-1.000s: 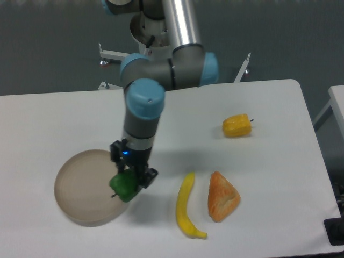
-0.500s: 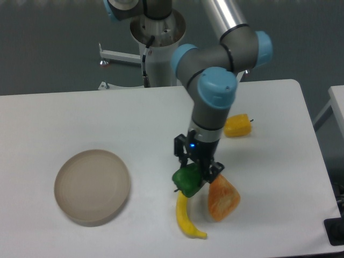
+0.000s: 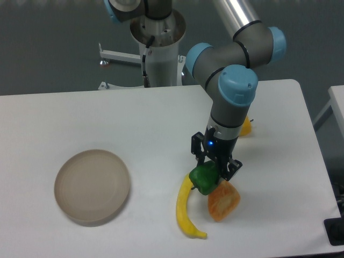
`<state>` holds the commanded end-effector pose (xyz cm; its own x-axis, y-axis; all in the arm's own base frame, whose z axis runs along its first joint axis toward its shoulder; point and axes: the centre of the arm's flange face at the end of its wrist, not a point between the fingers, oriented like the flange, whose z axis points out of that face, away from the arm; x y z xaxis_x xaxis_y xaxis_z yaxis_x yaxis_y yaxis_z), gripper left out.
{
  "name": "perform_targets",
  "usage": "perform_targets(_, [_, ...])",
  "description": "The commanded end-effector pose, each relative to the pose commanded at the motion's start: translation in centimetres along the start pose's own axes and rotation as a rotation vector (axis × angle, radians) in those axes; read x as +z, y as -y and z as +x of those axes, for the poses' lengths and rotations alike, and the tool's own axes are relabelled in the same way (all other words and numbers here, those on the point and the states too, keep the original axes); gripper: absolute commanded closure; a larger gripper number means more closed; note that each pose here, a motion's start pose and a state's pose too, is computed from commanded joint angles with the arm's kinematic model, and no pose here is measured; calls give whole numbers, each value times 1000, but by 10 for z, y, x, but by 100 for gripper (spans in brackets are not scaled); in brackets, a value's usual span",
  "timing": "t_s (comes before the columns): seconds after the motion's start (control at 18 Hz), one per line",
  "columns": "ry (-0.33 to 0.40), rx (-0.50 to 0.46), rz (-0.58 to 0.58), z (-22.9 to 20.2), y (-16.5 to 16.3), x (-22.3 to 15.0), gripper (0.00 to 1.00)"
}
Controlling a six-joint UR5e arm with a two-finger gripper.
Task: Pick up the green pepper from the plate
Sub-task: 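Lift the green pepper off the plate and carry it toward the banana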
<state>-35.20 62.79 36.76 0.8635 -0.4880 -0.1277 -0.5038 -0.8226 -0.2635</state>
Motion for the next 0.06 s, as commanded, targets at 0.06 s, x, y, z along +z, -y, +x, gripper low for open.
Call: perform_targets(0.06, [1, 0, 2, 0, 0, 0, 57])
